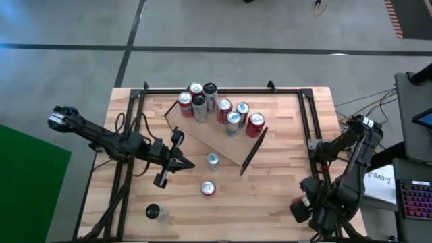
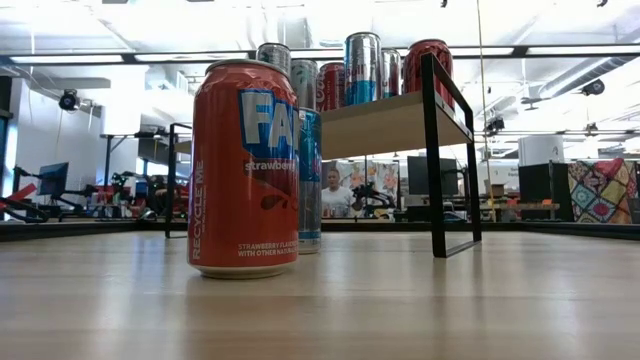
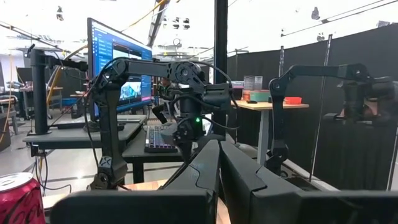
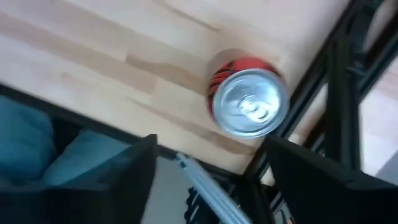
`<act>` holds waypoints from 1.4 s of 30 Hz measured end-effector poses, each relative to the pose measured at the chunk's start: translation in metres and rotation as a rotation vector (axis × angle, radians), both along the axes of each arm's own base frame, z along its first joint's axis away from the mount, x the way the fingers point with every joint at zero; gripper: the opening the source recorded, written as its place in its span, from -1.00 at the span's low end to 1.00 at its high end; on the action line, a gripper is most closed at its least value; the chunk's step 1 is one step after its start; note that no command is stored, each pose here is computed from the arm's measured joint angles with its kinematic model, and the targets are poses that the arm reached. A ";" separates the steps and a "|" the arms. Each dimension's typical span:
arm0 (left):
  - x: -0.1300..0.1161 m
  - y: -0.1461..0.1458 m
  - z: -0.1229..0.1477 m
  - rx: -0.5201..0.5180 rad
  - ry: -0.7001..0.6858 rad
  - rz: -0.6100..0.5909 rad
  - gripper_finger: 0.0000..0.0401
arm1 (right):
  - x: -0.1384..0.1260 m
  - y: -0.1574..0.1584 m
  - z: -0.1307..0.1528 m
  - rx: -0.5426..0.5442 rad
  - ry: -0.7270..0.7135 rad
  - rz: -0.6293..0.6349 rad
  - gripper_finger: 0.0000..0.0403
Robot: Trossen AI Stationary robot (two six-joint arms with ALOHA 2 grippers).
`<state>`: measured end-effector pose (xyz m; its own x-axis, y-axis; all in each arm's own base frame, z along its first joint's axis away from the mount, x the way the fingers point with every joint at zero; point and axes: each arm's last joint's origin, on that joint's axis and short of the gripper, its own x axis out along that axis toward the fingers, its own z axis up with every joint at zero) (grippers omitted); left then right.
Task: Place canned beverage on shelf
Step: Put the red/black soda can on the shelf, align with the other red/black soda can
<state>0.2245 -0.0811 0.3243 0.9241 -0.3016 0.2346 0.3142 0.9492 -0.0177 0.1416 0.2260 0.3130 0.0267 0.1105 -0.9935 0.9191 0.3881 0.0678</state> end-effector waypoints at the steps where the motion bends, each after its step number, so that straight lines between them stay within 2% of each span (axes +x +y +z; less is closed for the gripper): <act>1: 0.000 0.000 0.000 0.000 0.000 0.000 -1.00 | -0.001 -0.001 0.000 -0.010 0.009 -0.006 0.50; 5: 0.000 0.000 0.000 0.000 0.000 0.000 -1.00 | -0.003 -0.003 -0.001 -0.028 0.040 -0.021 0.78; 9: 0.000 0.000 0.000 0.000 0.001 0.001 -1.00 | -0.004 -0.005 -0.011 -0.060 0.060 -0.020 0.85; 17: 0.000 0.000 0.000 0.001 0.001 0.001 -1.00 | -0.008 -0.010 -0.034 -0.112 0.138 -0.018 0.86; 27: 0.000 0.000 -0.001 0.003 0.007 0.001 -1.00 | -0.006 -0.005 -0.062 -0.044 0.119 -0.014 0.83; 38: 0.000 0.000 -0.002 0.007 0.017 0.001 -1.00 | -0.009 -0.010 -0.115 -0.008 0.095 -0.002 0.80; 42: 0.000 0.000 -0.002 0.007 0.019 0.002 -1.00 | -0.009 -0.011 -0.123 0.006 0.087 -0.003 0.67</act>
